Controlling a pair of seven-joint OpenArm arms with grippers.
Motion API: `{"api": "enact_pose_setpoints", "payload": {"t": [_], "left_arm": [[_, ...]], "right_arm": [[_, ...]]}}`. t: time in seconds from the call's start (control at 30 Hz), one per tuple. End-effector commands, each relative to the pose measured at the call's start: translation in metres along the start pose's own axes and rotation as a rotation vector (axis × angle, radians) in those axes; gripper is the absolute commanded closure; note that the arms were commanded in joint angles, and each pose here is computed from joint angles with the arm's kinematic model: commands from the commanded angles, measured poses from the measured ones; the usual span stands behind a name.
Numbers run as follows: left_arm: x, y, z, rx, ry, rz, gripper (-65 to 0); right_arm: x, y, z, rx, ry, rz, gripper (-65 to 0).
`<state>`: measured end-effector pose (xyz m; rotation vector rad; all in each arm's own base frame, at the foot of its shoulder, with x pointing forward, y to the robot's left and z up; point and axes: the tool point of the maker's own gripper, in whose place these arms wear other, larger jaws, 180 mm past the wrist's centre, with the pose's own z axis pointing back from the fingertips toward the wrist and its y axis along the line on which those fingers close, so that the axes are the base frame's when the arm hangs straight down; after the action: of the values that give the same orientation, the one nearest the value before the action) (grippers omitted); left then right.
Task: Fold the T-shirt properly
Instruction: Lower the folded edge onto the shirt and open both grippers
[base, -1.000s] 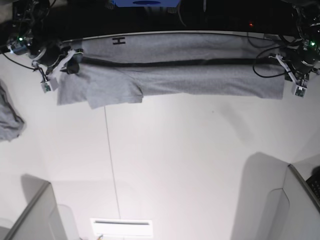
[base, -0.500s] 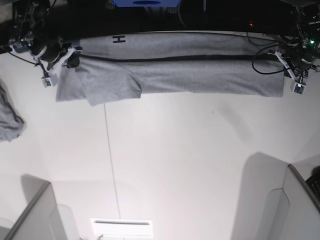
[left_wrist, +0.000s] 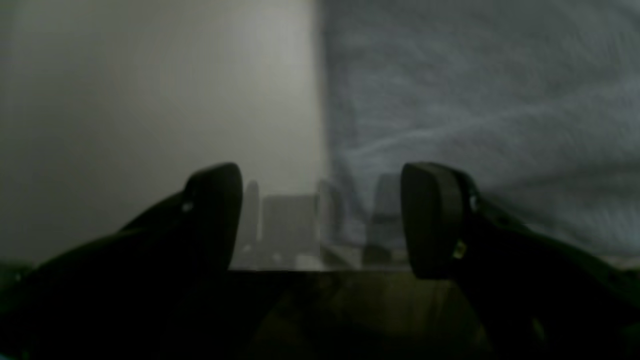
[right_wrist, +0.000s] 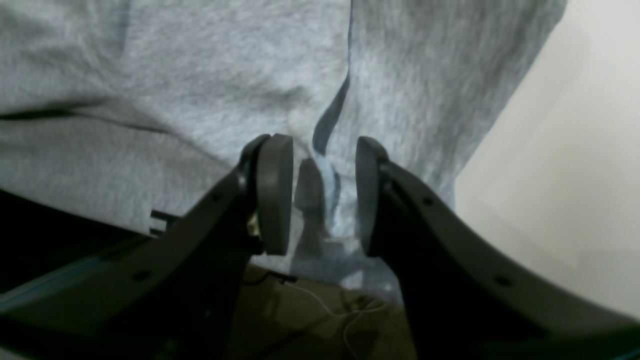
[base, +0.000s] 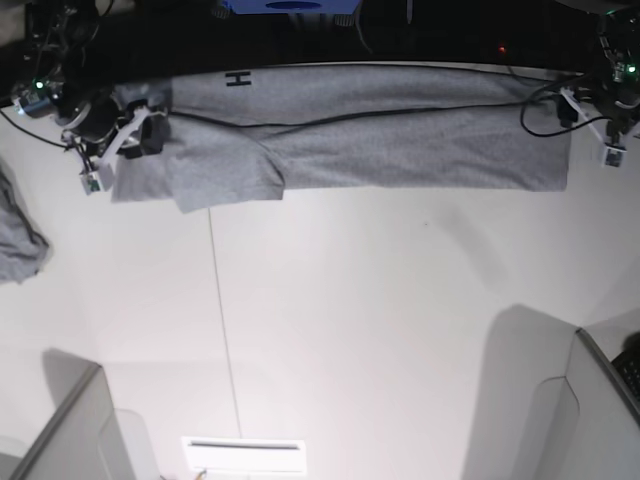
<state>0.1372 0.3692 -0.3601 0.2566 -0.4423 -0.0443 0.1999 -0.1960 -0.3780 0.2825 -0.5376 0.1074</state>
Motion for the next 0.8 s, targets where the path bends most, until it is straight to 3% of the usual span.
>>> {"api": "enact_pose_setpoints", "payload": {"t": [0.0, 0.23, 0.5, 0.77], "left_arm": [[0.006, 0.011, 0.007, 0.031, -0.023, 0.001, -48.1], [0.003, 0.02, 0.01, 0.054, -0.025, 0.022, -48.1], [0.006, 0.02, 0.01, 0.055, -0.032, 0.026, -48.1], [0.006, 0.02, 0.01, 0.055, -0.033, 0.027, -48.1]], "right_arm": [[0.013, -0.004, 0.0, -0.002, -0.025, 0.011, -21.0], [0.027, -0.013, -0.014, 0.01, 0.027, -0.017, -29.0], [0.01, -0.016, -0.025, 0.031, 0.08, -0.061, -29.3], [0.007, 0.019, -0.042, 0.111, 0.108, -0.015, -29.1]]}}
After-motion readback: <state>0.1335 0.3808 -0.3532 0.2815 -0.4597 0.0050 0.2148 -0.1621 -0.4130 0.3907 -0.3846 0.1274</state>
